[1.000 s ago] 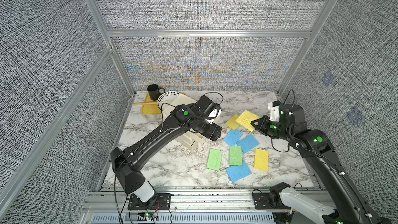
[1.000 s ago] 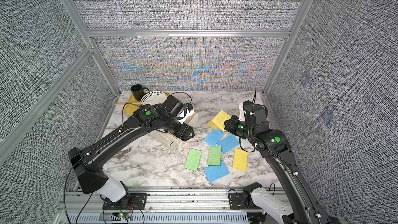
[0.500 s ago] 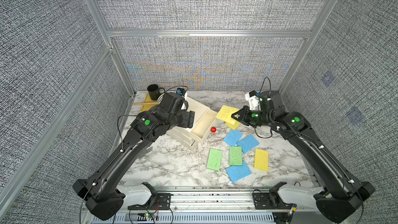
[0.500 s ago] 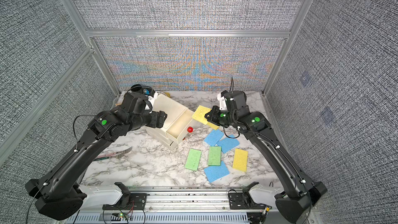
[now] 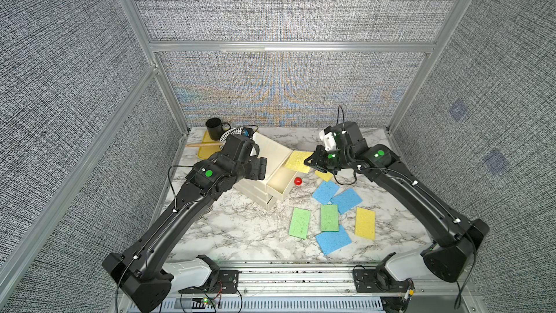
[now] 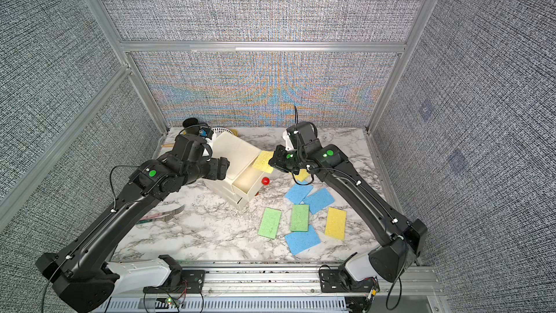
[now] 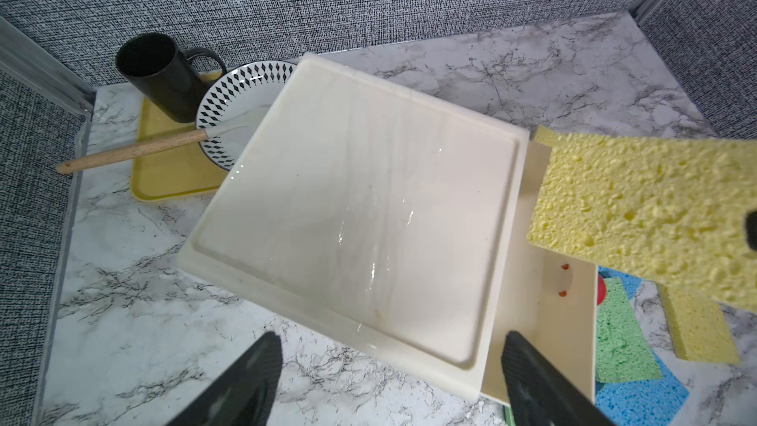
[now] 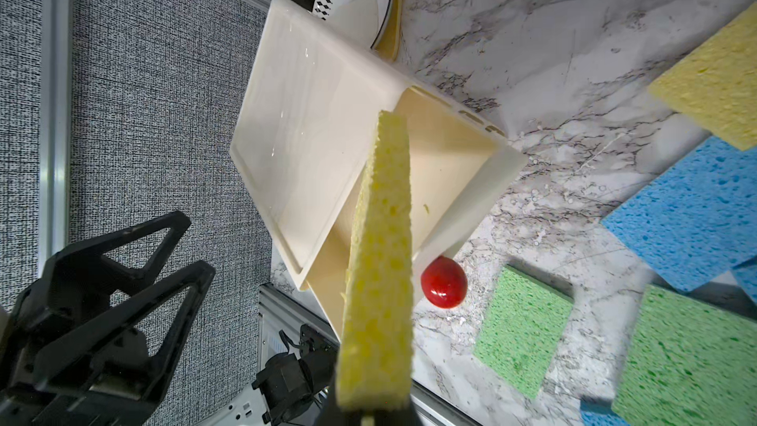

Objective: Please put the sticky notes in the drawer by color
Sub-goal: Place the sponge in the drawer.

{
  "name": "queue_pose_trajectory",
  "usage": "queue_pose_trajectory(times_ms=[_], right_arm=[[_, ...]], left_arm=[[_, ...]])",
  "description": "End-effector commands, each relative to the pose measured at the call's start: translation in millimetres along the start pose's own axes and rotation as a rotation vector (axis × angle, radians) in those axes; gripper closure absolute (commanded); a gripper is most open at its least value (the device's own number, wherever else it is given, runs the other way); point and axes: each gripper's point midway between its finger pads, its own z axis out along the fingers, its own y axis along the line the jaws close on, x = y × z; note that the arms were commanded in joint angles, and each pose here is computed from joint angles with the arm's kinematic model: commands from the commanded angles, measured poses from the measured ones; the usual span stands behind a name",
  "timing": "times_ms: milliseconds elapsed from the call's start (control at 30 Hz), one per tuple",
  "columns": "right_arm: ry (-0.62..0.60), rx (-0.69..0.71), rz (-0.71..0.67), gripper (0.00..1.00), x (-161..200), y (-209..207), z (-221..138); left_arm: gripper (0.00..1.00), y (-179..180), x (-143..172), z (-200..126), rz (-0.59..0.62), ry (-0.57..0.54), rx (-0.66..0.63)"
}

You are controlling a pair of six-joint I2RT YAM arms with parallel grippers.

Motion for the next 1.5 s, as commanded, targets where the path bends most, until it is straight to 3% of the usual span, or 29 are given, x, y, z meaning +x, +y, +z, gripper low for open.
queue_pose_trajectory(times_ms=[0, 500, 833, 1233, 1467], right_arm=[[0.001, 0.013, 0.017, 1.00, 1, -1, 3], [0.071, 0.050, 0.052, 1.00, 2, 7, 45], [0.097, 0.044, 0.061, 1.00, 5, 4, 63], [0.058, 0.148, 0.070, 1.00, 10, -29, 35], [0.030, 0.124, 0.079, 1.00, 5, -33, 19]], left_arm=[[0.14, -4, -14, 1, 0.020, -0.076, 0.025], [0.13, -20, -10, 6, 0.030, -0.146, 0.181], [0.13, -20, -8, 6, 0.017, -0.150, 0.205], [0.13, -18, -4, 9, 0.020, -0.137, 0.192], [0.12, -15, -2, 11, 0.017, -0.133, 0.180]])
